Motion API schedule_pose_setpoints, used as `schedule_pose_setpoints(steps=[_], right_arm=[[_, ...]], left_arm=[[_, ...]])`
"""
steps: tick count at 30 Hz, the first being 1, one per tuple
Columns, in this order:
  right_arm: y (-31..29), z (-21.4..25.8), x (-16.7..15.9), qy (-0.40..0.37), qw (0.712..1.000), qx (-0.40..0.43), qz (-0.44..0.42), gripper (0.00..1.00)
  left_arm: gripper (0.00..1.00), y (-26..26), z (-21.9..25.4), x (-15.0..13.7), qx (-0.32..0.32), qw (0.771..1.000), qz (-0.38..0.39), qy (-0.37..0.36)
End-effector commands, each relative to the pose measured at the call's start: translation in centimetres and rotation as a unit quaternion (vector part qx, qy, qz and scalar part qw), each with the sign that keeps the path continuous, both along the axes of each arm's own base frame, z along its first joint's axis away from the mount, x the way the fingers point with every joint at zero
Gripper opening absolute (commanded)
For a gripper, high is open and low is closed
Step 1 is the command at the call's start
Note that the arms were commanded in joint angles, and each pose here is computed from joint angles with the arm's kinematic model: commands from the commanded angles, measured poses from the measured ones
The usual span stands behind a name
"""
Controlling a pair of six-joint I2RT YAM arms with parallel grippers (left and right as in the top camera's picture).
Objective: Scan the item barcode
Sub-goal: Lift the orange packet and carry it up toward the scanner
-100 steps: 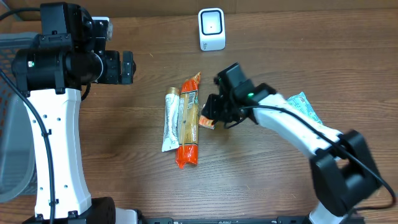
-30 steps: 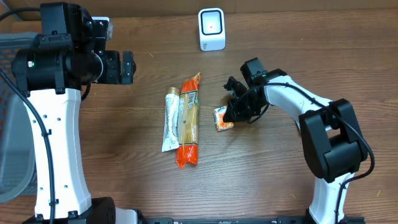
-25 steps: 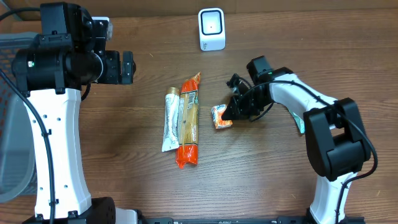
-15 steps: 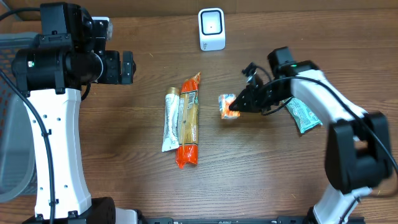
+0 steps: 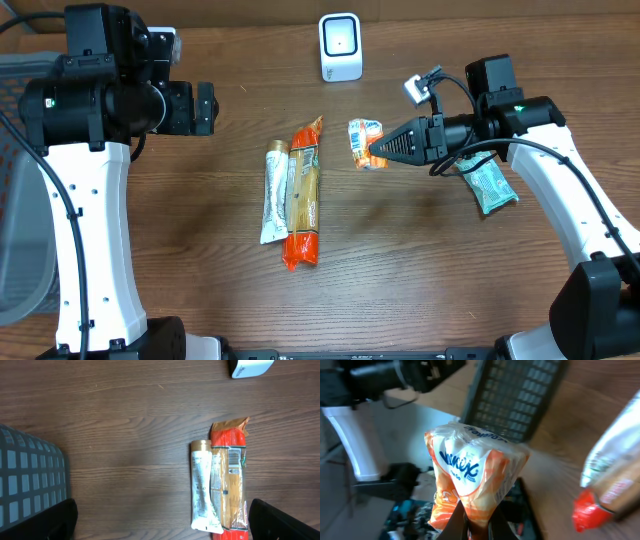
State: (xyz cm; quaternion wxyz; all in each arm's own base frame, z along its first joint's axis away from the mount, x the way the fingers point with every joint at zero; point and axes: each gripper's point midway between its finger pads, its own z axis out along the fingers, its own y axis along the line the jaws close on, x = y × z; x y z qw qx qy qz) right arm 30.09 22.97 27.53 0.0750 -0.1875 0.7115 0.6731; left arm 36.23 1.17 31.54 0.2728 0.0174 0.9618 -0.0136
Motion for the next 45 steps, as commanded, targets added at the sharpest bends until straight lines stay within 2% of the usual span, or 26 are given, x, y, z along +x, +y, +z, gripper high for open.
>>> schedule_pose_setpoints(steps=[1,25,45], right_arm=[[-0.2,2.8,-0.7,0.022,0.998,0.047,0.020,0.04],[-0.1,3.1,-0.3,0.033,0.998,0.045,0.020,0.04],[-3.1,5.5,2.9,0.038,0.998,0.043,-0.027,0.03]], left_arm=[[1.00,0.1,0.6,0.1,0.005,1.000,-0.004,-0.010],[1.00,0.1,0.6,0.1,0.005,1.000,-0.004,-0.010],[1.00,0.1,0.6,0.1,0.005,1.000,-0.004,-0.010]])
